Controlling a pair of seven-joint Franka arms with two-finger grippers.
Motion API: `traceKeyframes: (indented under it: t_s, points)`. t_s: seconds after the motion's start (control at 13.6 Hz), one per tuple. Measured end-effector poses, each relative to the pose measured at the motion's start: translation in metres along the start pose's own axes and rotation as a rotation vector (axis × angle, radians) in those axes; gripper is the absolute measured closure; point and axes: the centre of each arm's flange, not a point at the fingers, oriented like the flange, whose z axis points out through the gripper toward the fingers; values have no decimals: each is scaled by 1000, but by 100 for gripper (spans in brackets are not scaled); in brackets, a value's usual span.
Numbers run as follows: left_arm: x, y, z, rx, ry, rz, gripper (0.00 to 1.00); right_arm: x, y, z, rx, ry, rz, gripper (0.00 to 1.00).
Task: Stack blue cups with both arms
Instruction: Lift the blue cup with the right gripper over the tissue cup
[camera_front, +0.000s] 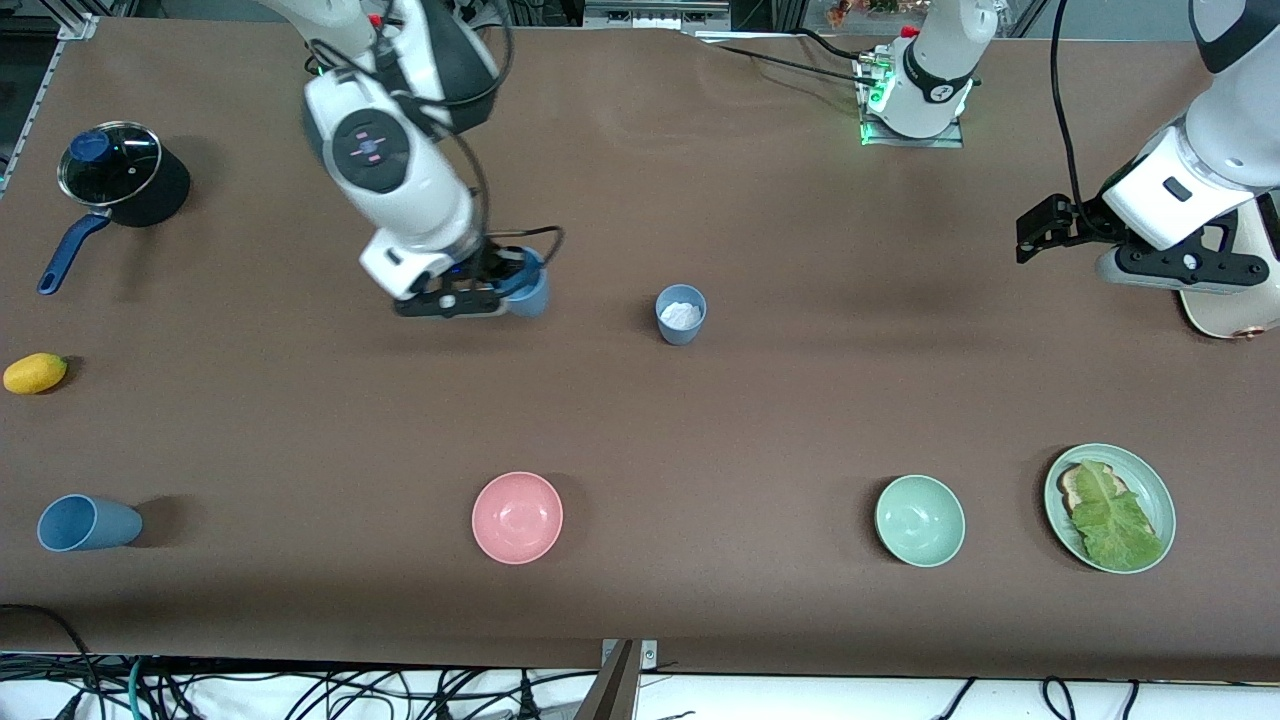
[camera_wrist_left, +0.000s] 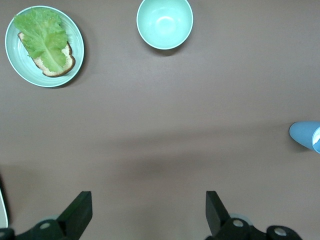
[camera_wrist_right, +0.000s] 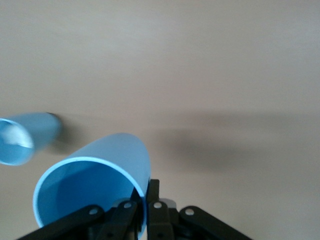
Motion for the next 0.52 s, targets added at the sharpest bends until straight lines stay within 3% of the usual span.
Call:
traceKeyframes:
  t_s: [0.29,0.52]
  points:
    - [0,0,0,0,0,-2,0,-24,-119,10,55,16,155,95]
    - [0,1,0,0,1,-2,0,-33,-171,33,90,15,221,95]
